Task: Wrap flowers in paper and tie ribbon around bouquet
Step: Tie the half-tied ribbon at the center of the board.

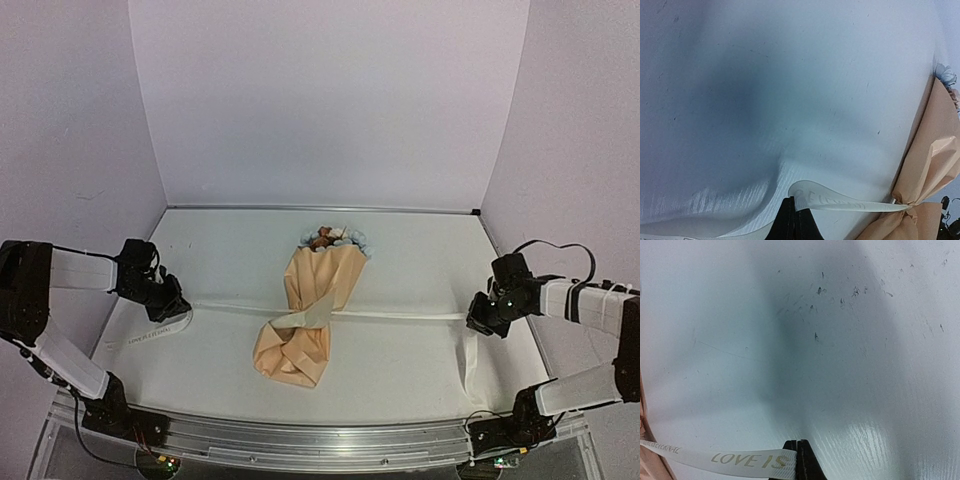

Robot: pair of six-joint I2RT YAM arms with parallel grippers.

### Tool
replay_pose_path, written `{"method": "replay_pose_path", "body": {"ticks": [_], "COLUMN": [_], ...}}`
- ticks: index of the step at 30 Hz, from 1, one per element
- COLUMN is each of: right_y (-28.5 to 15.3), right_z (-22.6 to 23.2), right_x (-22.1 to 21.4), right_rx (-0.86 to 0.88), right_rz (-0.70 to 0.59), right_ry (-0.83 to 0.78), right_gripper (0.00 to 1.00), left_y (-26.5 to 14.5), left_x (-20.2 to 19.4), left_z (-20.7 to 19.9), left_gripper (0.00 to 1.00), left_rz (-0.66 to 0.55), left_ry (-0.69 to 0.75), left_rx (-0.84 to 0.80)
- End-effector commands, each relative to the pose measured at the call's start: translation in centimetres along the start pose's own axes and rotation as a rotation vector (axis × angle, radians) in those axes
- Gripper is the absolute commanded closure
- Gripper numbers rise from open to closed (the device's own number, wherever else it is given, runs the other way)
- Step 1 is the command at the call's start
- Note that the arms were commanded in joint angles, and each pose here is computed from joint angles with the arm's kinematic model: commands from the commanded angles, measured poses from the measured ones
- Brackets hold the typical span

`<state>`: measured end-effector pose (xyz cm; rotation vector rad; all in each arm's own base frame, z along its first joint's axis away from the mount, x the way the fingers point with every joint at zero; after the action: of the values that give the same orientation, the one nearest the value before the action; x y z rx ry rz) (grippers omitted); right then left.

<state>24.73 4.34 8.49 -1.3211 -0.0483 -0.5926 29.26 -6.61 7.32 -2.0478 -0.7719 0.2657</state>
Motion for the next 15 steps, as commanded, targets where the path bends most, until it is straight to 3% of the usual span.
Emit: {"method": "replay_pose_path", "body": {"ticks": [1, 9, 15], "right_y": [-1.8, -2.1, -2.4], "right_z": [-4.9, -6.4, -6.2], "right_x": [1.4, 3.5, 6.4], "right_rx": [-0.251, -0.284, -0.307], "right_rz": [-0.052, -0.025, 0.041], "right_ry": [0.181, 0.282, 0.258], "right_gripper": [1.0, 1.0, 1.0], "left_y": [-2.5, -4.5, -2.6], "left_x": [3.8, 2.4, -2.4], "left_z": [3.8, 3.7, 1.4], "left_gripper": [1.0, 1.0, 1.0], "left_rz": [-0.257, -0.293, -0.215], "left_ry": [-0.121, -0.069, 0.024], "left_rx": [0.156, 0.188, 0.181]}}
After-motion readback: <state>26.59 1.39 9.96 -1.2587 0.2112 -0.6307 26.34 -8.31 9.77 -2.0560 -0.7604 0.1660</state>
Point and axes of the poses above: each gripper's point midway between its finger pads, its own y axis out along the fingers, its own z axis along the line the jaws close on, x = y × z, the point moved 5 cm from there along -y, back along the fingers, and after that the axes turned 6 degrees about -y, right-handed, at the moved point
